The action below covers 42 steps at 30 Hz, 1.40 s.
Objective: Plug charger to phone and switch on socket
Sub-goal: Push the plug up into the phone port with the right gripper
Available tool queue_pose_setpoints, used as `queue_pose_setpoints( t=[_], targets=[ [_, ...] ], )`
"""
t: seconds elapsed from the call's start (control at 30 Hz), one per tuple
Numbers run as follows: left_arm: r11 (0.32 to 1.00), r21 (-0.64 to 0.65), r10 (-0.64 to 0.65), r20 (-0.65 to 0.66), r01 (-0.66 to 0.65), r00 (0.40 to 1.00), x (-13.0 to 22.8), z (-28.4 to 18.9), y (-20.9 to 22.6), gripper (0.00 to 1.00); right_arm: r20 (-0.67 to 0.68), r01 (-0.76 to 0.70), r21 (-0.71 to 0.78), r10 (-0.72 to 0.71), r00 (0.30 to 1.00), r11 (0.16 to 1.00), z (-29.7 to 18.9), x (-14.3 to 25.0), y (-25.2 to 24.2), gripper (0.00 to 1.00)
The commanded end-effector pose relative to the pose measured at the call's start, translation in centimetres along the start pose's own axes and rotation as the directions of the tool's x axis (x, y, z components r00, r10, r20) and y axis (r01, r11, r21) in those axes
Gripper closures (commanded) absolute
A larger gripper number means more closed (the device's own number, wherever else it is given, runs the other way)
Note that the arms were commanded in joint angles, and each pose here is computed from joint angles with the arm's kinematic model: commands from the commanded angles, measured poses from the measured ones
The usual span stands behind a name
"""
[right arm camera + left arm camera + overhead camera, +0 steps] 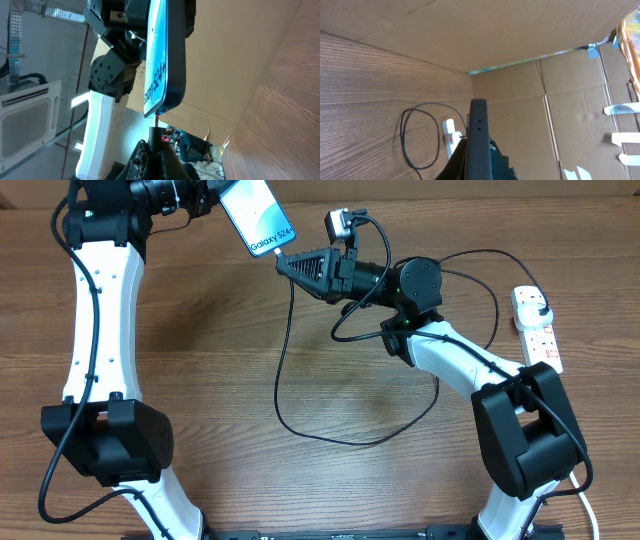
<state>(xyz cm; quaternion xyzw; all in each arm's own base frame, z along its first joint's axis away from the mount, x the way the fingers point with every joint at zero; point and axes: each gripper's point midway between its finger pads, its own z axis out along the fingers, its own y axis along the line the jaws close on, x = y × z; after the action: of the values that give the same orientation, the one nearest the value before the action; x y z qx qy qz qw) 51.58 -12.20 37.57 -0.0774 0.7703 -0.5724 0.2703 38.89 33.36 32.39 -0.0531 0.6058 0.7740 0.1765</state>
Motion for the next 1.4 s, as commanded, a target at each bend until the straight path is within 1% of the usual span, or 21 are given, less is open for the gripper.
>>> queue_pose_setpoints(
  t=[0.0, 0.23, 0.43, 0.7, 0.9, 1.0, 1.07, 1.37],
  targets=[
    [0.995, 0.101, 0.025, -0.139, -0.011, 0.990, 3.3, 1.0, -2.7, 0.96, 0.178, -0.027, -0.029, 0.031, 0.984, 0.999, -0.5, -3.6, 1.1, 0.96],
    [0.987, 0.155, 0.074, -0.166, -0.048, 0.983, 3.7, 0.8, -3.8, 0.96, 0.174, -0.086, -0.052, 0.094, 0.980, 0.995, -0.5, -3.6, 1.4, 0.96],
    [0.985, 0.165, 0.076, -0.175, -0.046, 0.982, 3.8, 0.8, -4.0, 0.96, 0.170, -0.113, -0.072, 0.124, 0.978, 0.991, -0.5, -3.5, 1.8, 0.96],
    [0.987, 0.160, 0.047, -0.179, -0.018, 0.983, 3.8, 0.8, -4.0, 0.95, 0.184, -0.115, -0.076, 0.127, 0.975, 0.990, -0.6, -3.8, 1.8, 0.96],
    [0.992, 0.125, 0.014, -0.144, 0.004, 0.989, 3.2, 1.0, -3.5, 0.96, 0.213, -0.114, -0.083, 0.129, 0.969, 0.990, -0.7, -4.3, 1.9, 0.96],
    [0.991, 0.132, 0.027, -0.132, -0.009, 0.991, 2.9, 1.0, -3.7, 0.96, 0.240, -0.115, -0.095, 0.135, 0.961, 0.989, -0.4, -4.5, 2.0, 0.96],
    [0.991, 0.132, 0.011, -0.127, 0.006, 0.992, 2.7, 1.0, -3.9, 0.96, 0.248, -0.117, -0.101, 0.139, 0.959, 0.988, -0.1, -4.4, 2.1, 0.96],
    [0.993, 0.113, -0.017, -0.111, 0.030, 0.994, 2.6, 1.5, -3.8, 0.96, 0.255, -0.105, -0.105, 0.129, 0.958, 0.989, 0.4, -4.1, 2.1, 0.96]
  ],
)
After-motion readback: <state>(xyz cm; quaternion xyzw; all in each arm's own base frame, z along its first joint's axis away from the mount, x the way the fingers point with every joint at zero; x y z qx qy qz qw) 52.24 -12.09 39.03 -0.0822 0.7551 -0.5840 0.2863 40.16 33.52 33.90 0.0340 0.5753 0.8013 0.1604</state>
